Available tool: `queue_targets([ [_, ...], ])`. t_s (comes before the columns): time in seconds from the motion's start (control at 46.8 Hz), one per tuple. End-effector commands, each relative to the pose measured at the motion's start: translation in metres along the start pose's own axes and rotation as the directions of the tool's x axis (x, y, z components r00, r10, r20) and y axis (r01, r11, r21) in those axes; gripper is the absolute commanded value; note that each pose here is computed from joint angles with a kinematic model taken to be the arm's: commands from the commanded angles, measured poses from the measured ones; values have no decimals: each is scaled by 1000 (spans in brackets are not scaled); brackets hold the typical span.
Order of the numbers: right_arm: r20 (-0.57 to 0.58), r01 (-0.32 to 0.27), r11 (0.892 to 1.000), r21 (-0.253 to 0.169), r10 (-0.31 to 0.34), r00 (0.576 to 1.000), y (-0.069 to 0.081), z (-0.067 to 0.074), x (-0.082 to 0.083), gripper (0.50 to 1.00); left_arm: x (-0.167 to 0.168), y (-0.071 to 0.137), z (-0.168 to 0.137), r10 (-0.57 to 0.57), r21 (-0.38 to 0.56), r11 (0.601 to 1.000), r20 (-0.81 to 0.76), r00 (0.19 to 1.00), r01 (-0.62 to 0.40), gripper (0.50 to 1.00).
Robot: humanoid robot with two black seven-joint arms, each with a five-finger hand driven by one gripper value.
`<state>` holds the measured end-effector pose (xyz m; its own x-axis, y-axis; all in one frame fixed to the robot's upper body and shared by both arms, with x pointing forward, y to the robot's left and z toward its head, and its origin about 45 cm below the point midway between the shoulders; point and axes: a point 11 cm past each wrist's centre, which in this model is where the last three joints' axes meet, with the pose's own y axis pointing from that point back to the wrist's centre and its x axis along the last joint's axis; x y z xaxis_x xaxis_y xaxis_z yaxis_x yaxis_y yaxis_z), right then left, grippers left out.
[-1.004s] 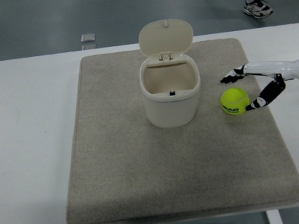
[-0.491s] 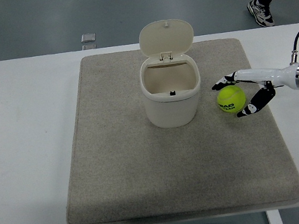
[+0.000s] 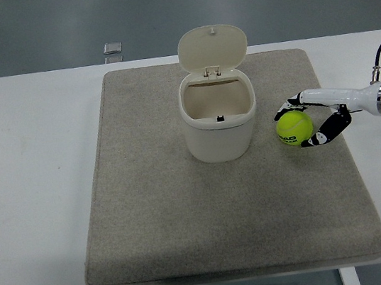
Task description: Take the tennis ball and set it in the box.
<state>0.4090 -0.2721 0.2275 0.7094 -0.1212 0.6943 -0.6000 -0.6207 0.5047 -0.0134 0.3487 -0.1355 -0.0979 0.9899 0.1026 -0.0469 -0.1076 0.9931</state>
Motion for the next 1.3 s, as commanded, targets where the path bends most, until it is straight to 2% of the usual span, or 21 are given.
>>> queue_targets([
  [0.0,1,-2,1000,0,2,1000,0,0,0,768,0,0,0,-1,0,1000,0,1000,1,992],
  [0.107,1,-2,1000,0,2,1000,0,0,0,766,0,0,0,1,0,1000,0,1000,-1,992],
  [0.171,3,-2,1000,0,2,1000,0,0,0,748,0,0,0,-1,0,1000,0,1000,1,992],
  [0.299,9,-2,1000,3,2,1000,0,-1,0,636,0,0,0,1,0,1000,0,1000,-1,992],
  [0.406,11,-4,1000,5,4,1000,0,-2,2,505,0,0,0,-1,0,1000,0,1000,1,992],
  [0.427,11,-4,1000,5,4,1000,0,-2,2,500,0,0,0,-1,0,1000,0,1000,1,992],
  [0.705,23,-21,1000,13,20,1000,3,-1,6,500,0,0,0,-1,0,1000,0,1000,1,992],
  [0.855,44,-40,999,21,39,998,10,1,11,500,0,0,0,-1,0,1000,1,1000,1,992],
  [1.111,98,-109,993,42,105,990,41,13,30,500,0,0,0,-1,0,1000,1,1000,1,992],
  [1.282,152,-149,985,88,135,979,51,7,39,500,0,0,0,-1,0,1000,0,1000,1,992],
])
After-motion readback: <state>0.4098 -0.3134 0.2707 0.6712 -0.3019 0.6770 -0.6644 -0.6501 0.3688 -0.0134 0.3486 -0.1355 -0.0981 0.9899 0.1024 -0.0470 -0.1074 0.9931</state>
